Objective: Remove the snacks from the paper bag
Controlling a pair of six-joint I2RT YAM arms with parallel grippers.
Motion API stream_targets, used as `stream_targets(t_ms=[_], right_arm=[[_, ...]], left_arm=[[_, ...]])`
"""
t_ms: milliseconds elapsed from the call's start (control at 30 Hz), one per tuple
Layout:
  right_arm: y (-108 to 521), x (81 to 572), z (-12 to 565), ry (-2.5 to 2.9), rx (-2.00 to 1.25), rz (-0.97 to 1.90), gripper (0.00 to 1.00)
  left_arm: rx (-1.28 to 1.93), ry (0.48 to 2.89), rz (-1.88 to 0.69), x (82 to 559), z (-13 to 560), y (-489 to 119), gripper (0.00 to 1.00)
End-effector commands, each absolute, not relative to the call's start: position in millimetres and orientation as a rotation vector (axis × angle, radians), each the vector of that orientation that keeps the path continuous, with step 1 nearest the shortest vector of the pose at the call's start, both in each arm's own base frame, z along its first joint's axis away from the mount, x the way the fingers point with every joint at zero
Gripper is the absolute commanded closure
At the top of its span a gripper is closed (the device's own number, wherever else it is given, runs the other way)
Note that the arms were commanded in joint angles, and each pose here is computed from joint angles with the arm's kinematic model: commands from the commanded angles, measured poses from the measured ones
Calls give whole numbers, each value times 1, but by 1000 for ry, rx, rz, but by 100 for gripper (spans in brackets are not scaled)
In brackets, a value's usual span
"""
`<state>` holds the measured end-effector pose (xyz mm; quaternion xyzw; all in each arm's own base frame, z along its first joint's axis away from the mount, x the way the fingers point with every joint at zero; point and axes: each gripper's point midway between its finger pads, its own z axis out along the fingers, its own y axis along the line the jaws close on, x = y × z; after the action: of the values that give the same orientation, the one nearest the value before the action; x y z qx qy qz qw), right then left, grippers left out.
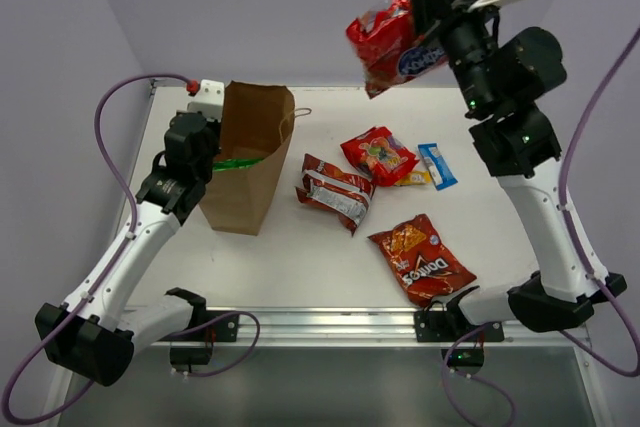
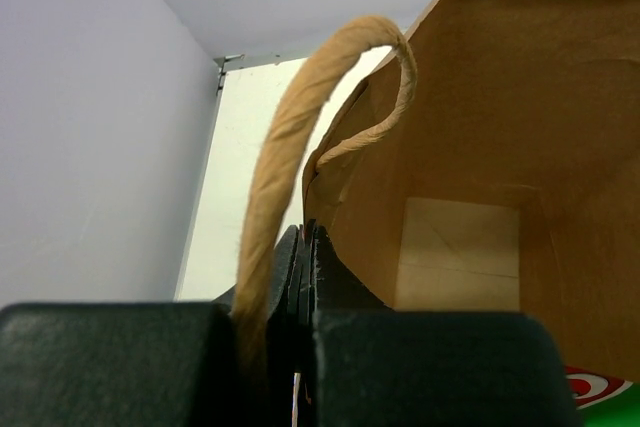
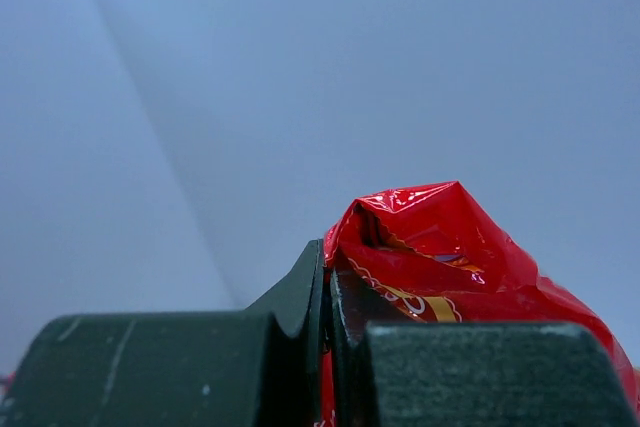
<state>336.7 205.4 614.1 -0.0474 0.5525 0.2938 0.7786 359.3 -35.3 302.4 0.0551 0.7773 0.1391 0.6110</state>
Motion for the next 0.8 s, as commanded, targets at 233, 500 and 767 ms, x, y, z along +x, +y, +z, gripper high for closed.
stream_targets(t_ms=[233, 500, 767], right_arm=[[68, 433, 553, 1216, 290, 360, 100], [24, 517, 463, 1297, 462, 231, 100], [2, 571, 309, 1572, 706, 358, 100]], left_arm=[[94, 1703, 264, 367, 336, -39, 100], [94, 1692, 231, 370, 342, -44, 100], [133, 1689, 221, 369, 342, -47, 100]])
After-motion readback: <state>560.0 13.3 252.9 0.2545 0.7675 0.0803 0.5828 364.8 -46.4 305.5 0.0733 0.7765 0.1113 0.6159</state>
